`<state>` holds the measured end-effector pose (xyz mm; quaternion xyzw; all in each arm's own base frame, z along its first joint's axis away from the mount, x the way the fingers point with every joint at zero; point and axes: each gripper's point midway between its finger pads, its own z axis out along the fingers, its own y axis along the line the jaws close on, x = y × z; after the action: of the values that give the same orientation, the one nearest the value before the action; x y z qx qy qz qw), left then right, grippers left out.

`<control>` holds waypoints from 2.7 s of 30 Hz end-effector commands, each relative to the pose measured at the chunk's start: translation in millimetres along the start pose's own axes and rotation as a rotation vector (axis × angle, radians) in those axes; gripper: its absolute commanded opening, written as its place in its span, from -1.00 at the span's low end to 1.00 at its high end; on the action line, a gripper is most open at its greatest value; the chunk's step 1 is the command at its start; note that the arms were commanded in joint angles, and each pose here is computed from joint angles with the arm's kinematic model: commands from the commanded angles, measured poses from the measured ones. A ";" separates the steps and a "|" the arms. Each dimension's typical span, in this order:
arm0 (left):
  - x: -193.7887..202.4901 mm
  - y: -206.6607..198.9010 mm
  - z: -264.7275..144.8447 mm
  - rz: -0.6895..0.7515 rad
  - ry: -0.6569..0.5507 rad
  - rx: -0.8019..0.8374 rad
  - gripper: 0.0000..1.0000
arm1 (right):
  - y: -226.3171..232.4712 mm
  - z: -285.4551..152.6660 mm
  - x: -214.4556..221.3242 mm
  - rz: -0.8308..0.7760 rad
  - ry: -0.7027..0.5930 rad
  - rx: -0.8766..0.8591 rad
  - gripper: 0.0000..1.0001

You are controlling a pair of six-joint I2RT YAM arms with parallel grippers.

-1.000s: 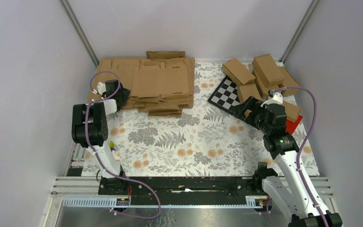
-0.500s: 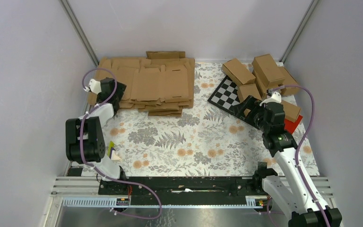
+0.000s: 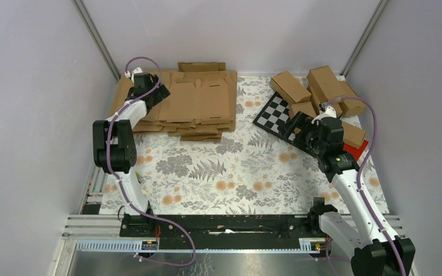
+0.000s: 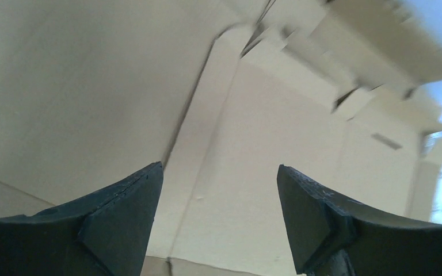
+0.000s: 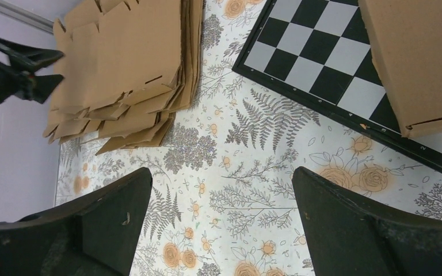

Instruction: Fold the paper box

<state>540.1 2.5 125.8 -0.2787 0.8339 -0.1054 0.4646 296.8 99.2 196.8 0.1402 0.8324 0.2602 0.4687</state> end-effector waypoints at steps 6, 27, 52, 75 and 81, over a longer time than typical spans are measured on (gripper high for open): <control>51.5 23.0 30.6 0.067 0.290 0.047 0.61 | 22.0 -1.3 -14.5 0.002 -0.018 -0.079 0.99; 75.3 -28.9 23.1 -0.207 0.442 0.474 -0.79 | 31.2 -4.9 -16.4 0.024 -0.013 -0.112 0.99; 130.6 -90.8 37.1 -0.207 0.569 0.652 -0.49 | 45.4 -12.1 -23.2 0.040 -0.018 -0.162 0.99; 49.7 -203.8 -116.9 -0.013 0.306 0.849 -1.00 | 44.5 -16.7 -27.6 0.036 -0.049 -0.156 0.99; 56.3 -204.2 -189.9 -0.008 0.325 0.890 -1.00 | 45.4 -16.0 -26.9 0.045 -0.043 -0.158 0.99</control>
<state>470.6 -204.2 258.1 -0.0516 0.7753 -0.4906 0.3945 293.0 115.6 225.6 0.1347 0.8117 0.3175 0.4714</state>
